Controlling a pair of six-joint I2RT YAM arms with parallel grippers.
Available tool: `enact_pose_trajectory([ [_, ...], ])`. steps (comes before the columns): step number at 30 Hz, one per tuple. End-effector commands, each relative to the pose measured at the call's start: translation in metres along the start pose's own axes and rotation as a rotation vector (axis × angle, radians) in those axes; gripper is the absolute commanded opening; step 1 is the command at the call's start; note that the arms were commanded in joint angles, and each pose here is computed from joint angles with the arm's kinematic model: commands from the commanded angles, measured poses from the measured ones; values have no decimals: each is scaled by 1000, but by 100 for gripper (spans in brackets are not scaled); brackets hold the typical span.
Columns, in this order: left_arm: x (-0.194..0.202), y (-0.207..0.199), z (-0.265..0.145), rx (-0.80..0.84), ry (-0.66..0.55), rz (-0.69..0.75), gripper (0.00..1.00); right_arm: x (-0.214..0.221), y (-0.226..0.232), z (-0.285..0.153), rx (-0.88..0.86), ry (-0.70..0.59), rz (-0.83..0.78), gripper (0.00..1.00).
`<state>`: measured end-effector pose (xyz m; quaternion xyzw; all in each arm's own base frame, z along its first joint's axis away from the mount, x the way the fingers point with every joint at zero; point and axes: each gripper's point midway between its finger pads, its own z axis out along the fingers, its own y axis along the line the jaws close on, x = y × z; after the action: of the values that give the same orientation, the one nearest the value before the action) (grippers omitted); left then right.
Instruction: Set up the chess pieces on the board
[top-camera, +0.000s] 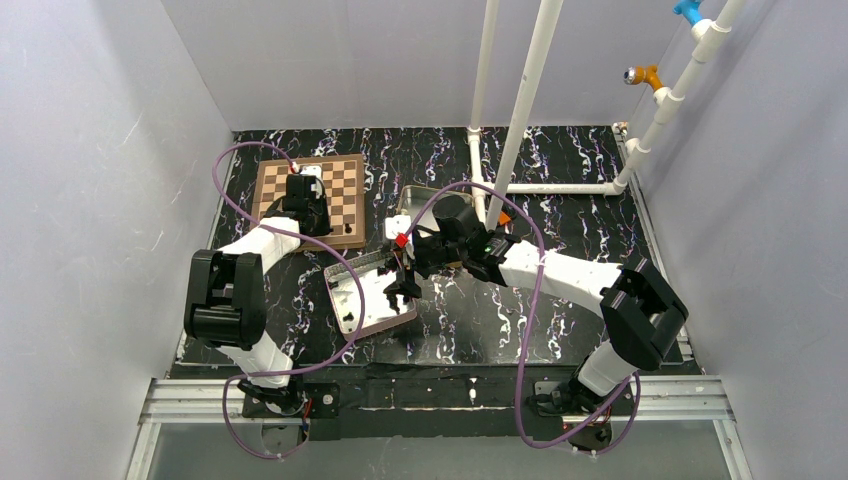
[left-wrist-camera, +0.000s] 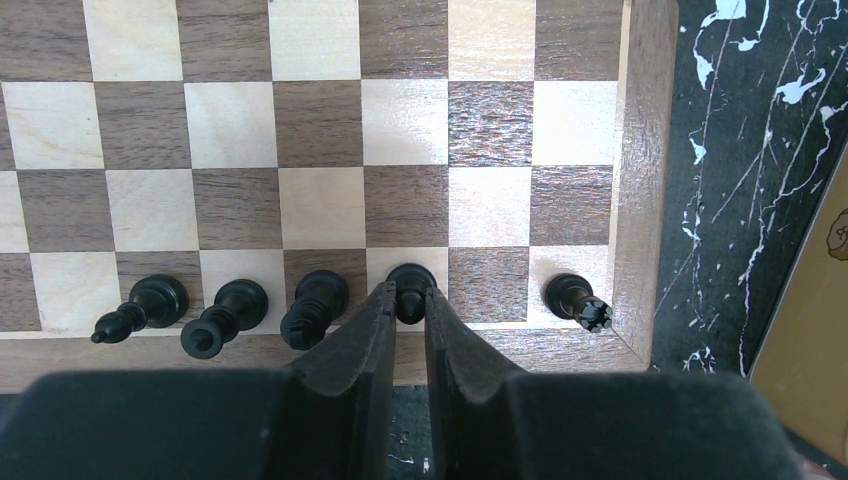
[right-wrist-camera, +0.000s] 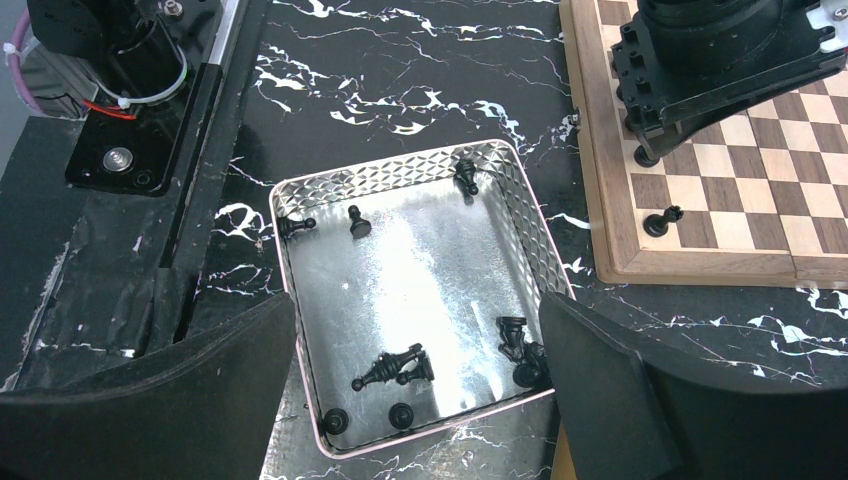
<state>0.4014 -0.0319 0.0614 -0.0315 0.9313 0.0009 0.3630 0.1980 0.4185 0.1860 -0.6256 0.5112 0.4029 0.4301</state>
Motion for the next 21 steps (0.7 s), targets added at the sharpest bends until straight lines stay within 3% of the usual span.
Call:
enact_pose_trajectory([
  [1,-15,3,-7,-15,-25,2,11,-21,-10,1,14,-55,-42,98],
  [21,-12,7,-16,-27,-28,-2,7,-23,-9,0,10,-62,-42,98],
])
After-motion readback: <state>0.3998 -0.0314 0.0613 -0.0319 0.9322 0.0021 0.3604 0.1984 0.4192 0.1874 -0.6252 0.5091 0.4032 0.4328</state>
